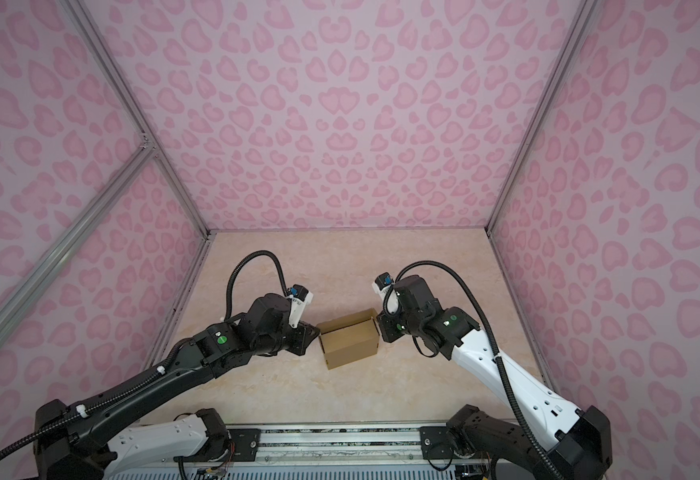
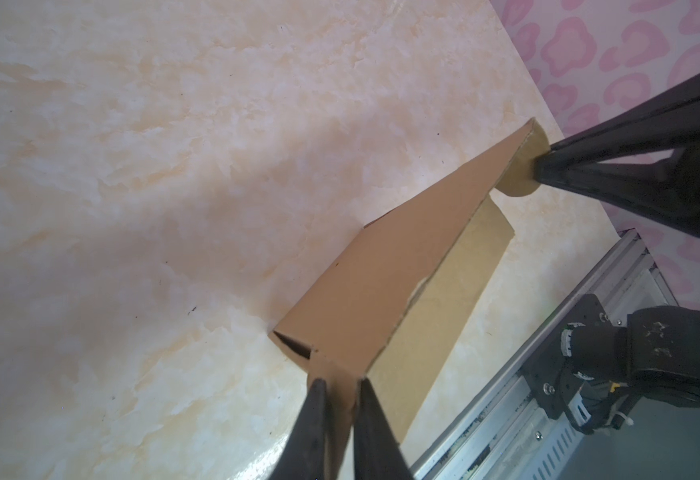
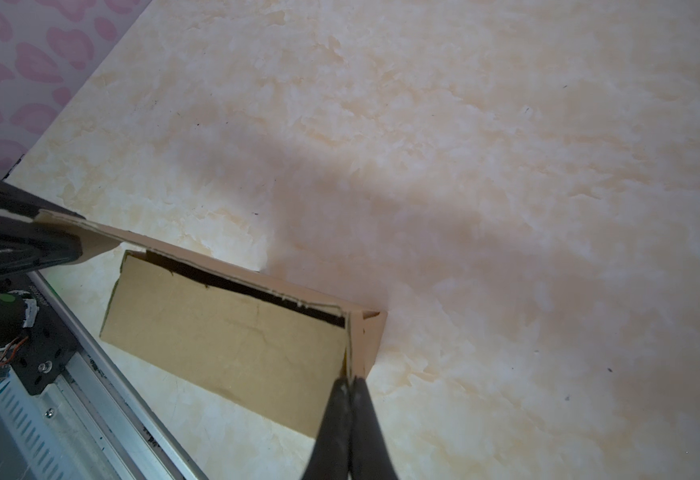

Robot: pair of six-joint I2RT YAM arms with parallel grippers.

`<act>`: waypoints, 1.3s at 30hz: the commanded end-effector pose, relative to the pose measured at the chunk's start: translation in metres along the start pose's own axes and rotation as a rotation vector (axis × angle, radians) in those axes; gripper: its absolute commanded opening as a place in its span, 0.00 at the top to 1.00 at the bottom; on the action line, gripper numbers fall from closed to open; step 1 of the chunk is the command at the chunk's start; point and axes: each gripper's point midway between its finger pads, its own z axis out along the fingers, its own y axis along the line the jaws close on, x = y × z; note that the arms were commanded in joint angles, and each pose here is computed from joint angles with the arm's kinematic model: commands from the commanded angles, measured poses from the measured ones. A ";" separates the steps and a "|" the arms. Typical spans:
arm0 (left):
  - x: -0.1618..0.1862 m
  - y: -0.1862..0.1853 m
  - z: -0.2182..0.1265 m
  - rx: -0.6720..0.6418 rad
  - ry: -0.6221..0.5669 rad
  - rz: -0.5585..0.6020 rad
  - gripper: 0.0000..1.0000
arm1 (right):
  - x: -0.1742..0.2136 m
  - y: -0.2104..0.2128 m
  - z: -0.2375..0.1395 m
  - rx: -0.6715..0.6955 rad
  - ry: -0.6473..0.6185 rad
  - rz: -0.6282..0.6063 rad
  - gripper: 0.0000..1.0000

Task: Fold the paper box

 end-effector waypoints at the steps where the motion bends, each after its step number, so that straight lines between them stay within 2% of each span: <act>1: 0.001 0.000 -0.004 -0.002 0.004 -0.010 0.84 | 0.000 0.000 -0.001 0.010 -0.001 0.004 0.96; 17: 0.007 0.003 -0.005 -0.005 0.006 -0.090 0.96 | 0.003 0.018 -0.002 0.025 0.003 -0.003 0.98; 39: 0.005 0.000 -0.003 -0.094 0.003 -0.182 0.97 | 0.013 0.023 -0.005 0.044 0.008 -0.014 1.00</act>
